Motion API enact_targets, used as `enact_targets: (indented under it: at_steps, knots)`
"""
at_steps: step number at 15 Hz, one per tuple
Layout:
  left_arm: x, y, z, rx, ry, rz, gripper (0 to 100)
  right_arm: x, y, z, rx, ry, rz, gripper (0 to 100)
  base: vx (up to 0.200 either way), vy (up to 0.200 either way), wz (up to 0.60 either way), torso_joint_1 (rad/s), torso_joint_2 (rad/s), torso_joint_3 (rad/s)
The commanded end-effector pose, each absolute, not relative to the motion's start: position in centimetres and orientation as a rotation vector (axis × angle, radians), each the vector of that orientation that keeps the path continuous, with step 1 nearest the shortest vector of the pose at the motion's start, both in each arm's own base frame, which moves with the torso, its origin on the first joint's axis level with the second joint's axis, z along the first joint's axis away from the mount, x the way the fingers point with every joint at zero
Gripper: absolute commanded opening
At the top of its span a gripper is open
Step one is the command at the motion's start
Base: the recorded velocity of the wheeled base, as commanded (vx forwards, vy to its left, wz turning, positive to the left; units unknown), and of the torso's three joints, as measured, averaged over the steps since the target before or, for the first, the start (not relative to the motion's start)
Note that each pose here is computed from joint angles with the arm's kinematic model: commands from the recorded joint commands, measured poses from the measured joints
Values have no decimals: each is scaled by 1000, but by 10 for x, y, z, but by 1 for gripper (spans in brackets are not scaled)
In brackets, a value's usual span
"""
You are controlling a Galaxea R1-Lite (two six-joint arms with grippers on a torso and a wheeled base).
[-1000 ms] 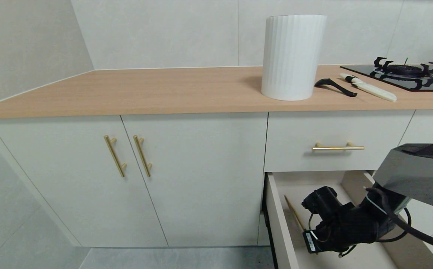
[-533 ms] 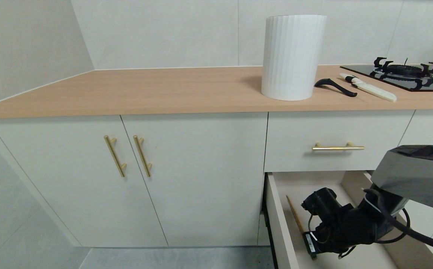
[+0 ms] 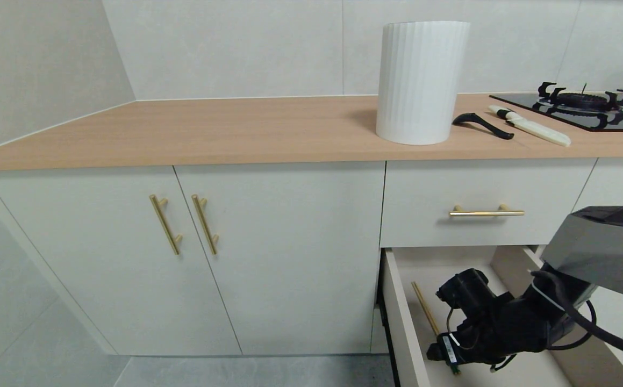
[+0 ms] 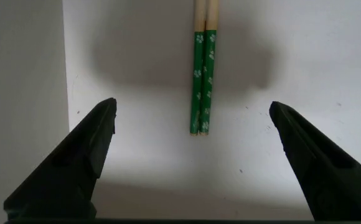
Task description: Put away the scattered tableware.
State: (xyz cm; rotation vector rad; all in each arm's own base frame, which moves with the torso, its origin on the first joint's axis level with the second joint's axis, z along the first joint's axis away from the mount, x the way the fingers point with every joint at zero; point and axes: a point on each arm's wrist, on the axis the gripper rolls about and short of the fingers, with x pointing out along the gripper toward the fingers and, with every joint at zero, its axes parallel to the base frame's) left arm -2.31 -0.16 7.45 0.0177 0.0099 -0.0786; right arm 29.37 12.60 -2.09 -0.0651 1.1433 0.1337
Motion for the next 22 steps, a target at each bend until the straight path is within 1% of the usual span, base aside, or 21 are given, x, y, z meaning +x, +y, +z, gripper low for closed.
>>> enact_targets:
  at_steps: [1, 2, 3, 6, 10, 11, 13, 15, 17, 20, 22]
  knots:
    - [-23, -2, 74, 18, 12, -78, 100, 282, 122, 26, -40, 1027, 155, 100, 0, 0, 0, 0, 0, 0]
    - [-23, -2, 74, 18, 12, -78, 100, 272, 116, 58, -15, 938, 170, 100, 0, 0, 0, 0, 0, 0]
    - [-23, -2, 74, 18, 12, -78, 100, 267, 114, 77, -12, 872, 180, 100, 0, 0, 0, 0, 0, 0]
    - [-23, -2, 74, 18, 12, -78, 100, 251, 103, 123, -66, 685, 79, 100, 0, 0, 0, 0, 0, 0]
    - [-23, -2, 74, 18, 12, -78, 100, 228, 91, 168, -53, 515, 79, 100, 0, 0, 0, 0, 0, 0]
    - [-23, -2, 74, 18, 12, -78, 100, 226, 90, 172, -52, 500, 77, 100, 0, 0, 0, 0, 0, 0]
    - [-23, -2, 74, 18, 12, -78, 100, 214, 83, 190, -58, 426, 77, 100, 0, 0, 0, 0, 0, 0]
    - [-23, -2, 74, 18, 12, -78, 100, 210, 77, 198, -59, 393, 64, 100, 0, 0, 0, 0, 0, 0]
    - [-23, -2, 74, 18, 12, -78, 100, 212, 71, 200, -55, 390, 38, 100, 0, 0, 0, 25, -111, -84]
    - [-23, -2, 74, 18, 12, -78, 100, 214, 67, 200, -77, 390, 22, 100, 0, 0, 0, 74, -253, -263]
    - [-23, -2, 74, 18, 12, -78, 100, 214, 66, 200, -75, 387, 20, 100, 0, 0, 0, 178, -532, -298]
